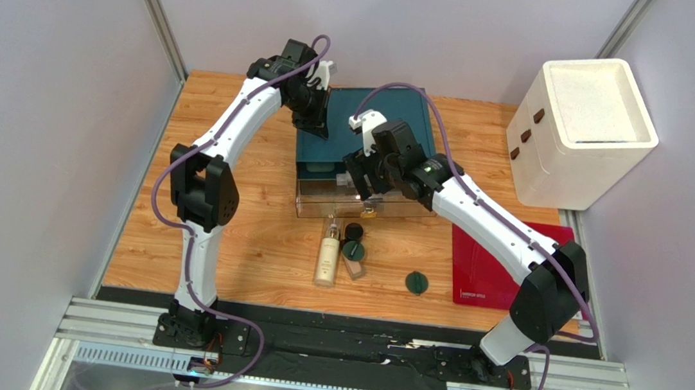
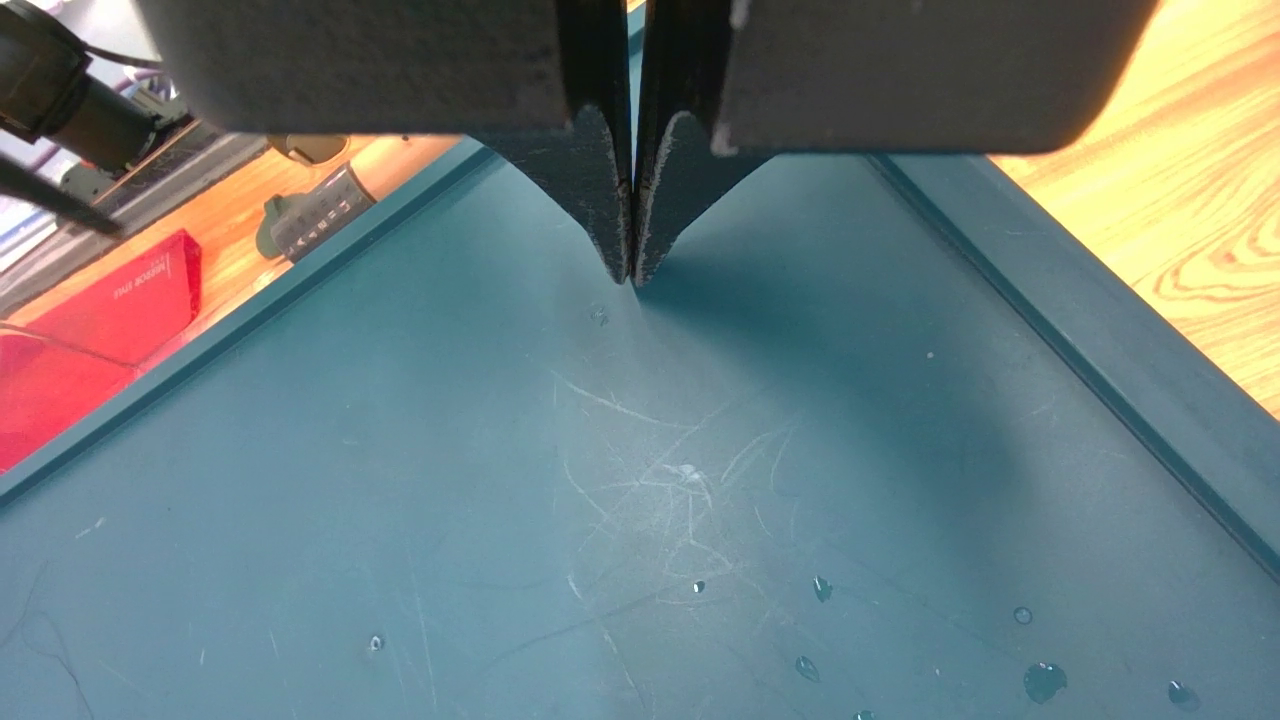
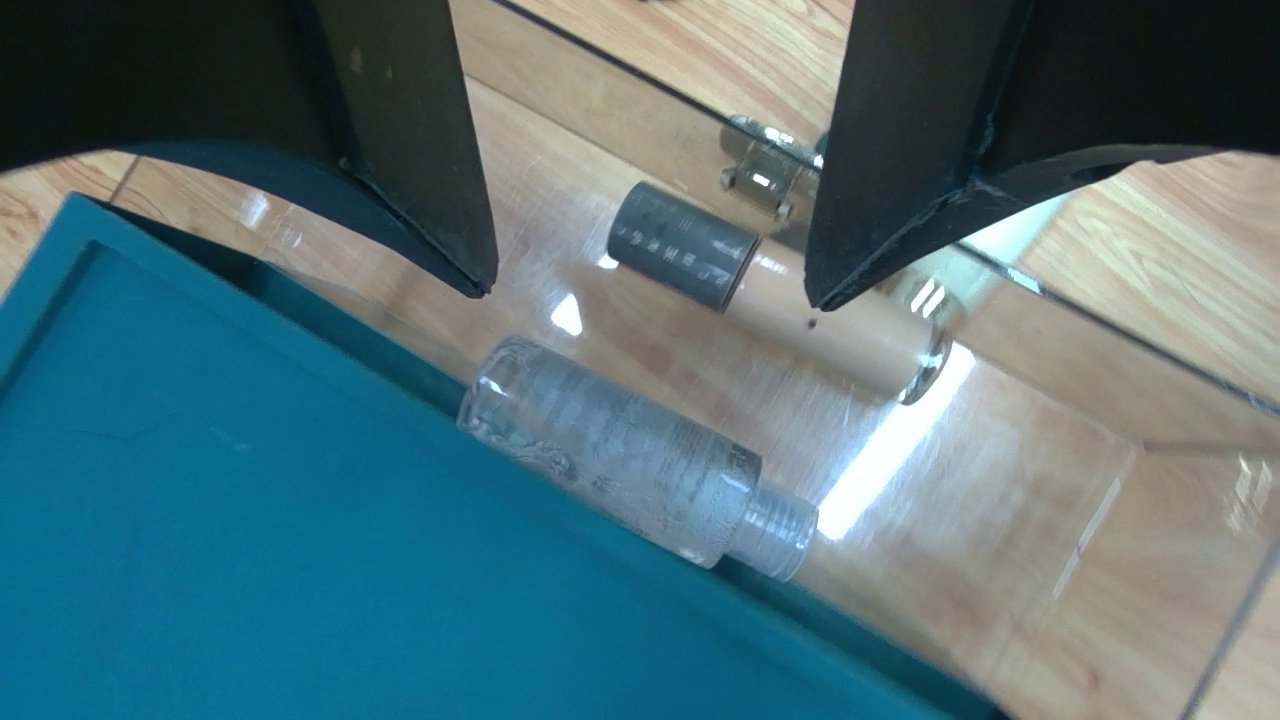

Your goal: Organize the makeup

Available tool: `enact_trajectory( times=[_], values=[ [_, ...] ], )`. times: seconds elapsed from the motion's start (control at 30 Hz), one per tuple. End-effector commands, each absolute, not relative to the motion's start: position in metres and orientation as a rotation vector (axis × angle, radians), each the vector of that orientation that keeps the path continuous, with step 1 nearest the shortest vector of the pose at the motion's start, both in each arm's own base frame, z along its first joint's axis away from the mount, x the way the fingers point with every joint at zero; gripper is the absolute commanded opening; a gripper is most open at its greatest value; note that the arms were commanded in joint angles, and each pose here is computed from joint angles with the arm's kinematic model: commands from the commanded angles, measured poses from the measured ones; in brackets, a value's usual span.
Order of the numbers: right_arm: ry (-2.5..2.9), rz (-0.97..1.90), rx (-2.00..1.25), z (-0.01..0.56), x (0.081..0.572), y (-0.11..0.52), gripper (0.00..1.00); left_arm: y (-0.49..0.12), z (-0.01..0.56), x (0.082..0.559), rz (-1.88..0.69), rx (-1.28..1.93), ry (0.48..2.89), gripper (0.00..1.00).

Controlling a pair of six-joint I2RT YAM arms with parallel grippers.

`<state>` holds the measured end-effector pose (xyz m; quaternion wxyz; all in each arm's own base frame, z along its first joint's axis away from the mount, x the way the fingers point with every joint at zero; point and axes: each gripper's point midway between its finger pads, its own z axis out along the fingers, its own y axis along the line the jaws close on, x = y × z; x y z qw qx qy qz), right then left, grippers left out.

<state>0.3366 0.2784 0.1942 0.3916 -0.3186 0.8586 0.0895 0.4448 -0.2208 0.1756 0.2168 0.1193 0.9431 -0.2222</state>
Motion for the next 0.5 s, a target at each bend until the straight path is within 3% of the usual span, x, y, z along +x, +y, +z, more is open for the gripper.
enact_trajectory(
  times=[0.0,0.07,0.13,0.2,0.27,0.47],
  values=[
    [2.088,0.344,-0.584,0.245,0.375,0.281,0.75,-0.193,0.102,0.4,-0.44,0.323,2.955,0.0],
    [2.093,0.405,-0.512,0.251,0.389,0.277,0.67,-0.193,0.106,0.401,-0.44,0.323,2.946,0.0],
    [2.09,0.472,-0.473,0.258,0.404,0.277,0.51,-0.194,0.11,0.401,-0.444,0.327,2.935,0.0],
    [2.09,0.528,-0.422,0.264,0.421,0.278,0.17,-0.191,0.122,0.404,-0.426,0.332,2.9,0.0],
    [2.105,0.554,-0.396,0.264,0.44,0.279,0.0,-0.191,0.133,0.407,-0.424,0.34,2.869,0.0],
    [2.282,0.574,-0.329,0.225,0.462,0.275,0.0,-0.198,0.222,0.417,-0.494,0.302,2.62,0.0]
  ],
)
